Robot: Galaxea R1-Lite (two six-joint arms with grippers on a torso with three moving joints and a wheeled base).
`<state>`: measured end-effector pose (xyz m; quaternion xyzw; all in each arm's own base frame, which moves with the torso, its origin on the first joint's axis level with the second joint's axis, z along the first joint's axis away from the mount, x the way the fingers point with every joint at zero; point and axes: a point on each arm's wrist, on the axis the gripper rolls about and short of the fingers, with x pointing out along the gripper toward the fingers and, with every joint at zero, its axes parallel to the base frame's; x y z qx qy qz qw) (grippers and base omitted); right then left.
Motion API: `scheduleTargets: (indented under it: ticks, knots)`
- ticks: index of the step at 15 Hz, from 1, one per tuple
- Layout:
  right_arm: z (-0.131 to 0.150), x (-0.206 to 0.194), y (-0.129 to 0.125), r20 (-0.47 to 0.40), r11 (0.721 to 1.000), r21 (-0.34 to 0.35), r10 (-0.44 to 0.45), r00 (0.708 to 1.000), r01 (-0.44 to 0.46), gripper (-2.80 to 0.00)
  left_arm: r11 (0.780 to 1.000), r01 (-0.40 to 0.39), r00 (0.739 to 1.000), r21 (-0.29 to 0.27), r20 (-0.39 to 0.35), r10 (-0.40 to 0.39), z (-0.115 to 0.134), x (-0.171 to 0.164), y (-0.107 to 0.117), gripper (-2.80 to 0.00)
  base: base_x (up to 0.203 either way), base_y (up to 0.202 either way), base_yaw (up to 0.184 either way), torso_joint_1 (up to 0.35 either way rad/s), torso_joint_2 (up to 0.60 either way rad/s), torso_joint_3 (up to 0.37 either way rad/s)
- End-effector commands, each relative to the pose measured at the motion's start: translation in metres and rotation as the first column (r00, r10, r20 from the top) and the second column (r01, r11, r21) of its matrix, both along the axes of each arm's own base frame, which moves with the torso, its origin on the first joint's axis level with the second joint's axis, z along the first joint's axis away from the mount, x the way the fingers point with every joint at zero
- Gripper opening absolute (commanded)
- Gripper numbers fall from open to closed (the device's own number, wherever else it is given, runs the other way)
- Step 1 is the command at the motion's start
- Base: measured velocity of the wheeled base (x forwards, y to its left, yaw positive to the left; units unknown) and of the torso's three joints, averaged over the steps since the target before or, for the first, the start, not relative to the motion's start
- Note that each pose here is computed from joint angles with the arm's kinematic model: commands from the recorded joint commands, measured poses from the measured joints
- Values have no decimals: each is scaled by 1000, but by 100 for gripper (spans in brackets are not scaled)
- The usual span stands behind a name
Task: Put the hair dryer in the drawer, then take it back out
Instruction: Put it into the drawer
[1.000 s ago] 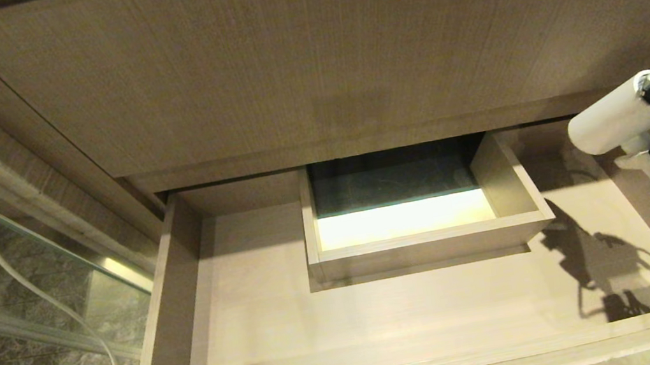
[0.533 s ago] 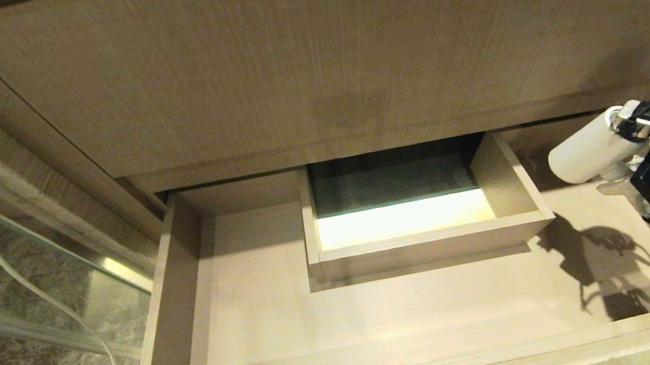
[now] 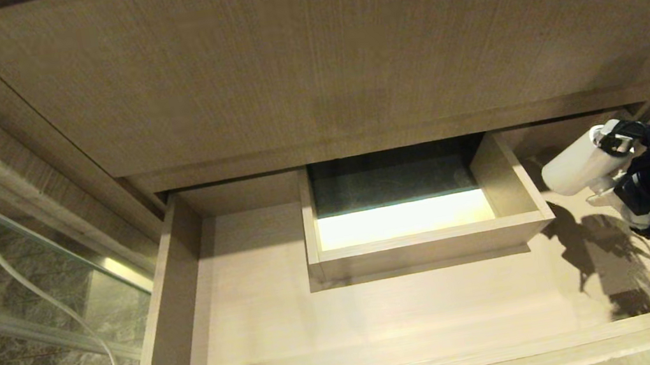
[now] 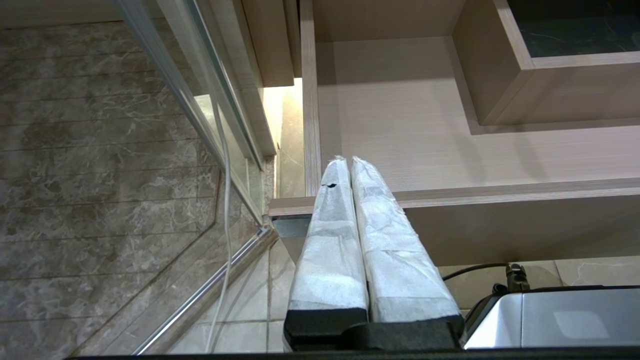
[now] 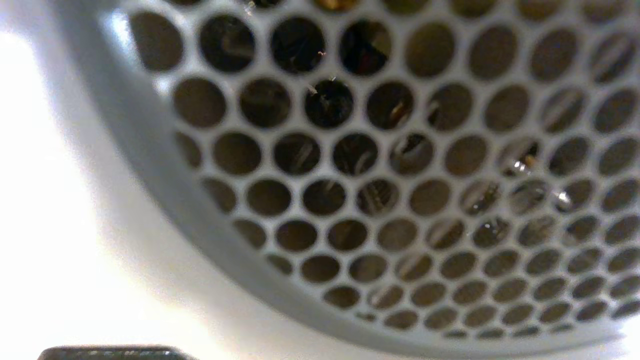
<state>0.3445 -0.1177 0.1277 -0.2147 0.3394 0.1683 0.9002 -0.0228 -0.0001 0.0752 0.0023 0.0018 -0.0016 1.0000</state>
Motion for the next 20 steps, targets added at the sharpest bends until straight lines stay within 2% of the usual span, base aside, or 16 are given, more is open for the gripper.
scheduleTargets:
  ticks: [1, 5, 8, 9, 12, 14, 16, 18, 20]
  knots:
    - [-26, 23, -11, -38, 1000, 13, -1, 999, 2, -280, 1000, 0, 1000, 0, -3, 0, 0, 0, 0, -280, 0, 0, 0, 0, 0, 0]
    - [-48, 59, -25, -23, 1000, 6, -4, 1000, 4, -280, 1000, 0, 1000, 0, -2, 0, 0, 0, 0, -280, 0, 0, 0, 0, 0, 0]
    - [-57, 64, -27, -28, 999, -20, 27, 999, -28, -280, 1000, 0, 1000, 0, -3, 0, 0, 0, 0, -280, 0, 0, 0, 0, 0, 0]
    - [-57, 63, -26, -27, 999, -33, 40, 999, -41, 0, 1000, 0, 1000, 0, -1, 0, 0, 0, 0, -280, 0, 0, 0, 0, 0, 0]
    - [-33, 55, -27, 19, 998, -52, 30, 999, -29, 0, 1000, 0, 1000, 0, -3, 0, 0, 0, 0, -280, 0, 0, 0, 0, 0, 0]
    - [-25, 43, -25, 19, 999, -48, 18, 1000, -17, 0, 1000, 0, 1000, 0, -3, 0, 0, 0, 0, -280, 0, 0, 0, 0, 0, 0]
    - [4, 26, -26, 64, 999, -38, -27, 998, 29, 0, 1000, 0, 1000, 0, -1, 0, 0, 0, 0, -280, 0, 0, 0, 0, 0, 0]
    - [40, -1, -19, 114, 994, 22, -110, 987, 108, 0, 1000, 0, 1000, 0, -3, 0, 0, 0, 0, -280, 0, 0, 0, 0, 0, 0]
    - [68, -31, -8, 143, 975, 110, -210, 967, 195, 0, 1000, 0, 1000, 0, -3, 0, 0, 0, 0, -280, 0, 0, 0, 0, 0, 0]
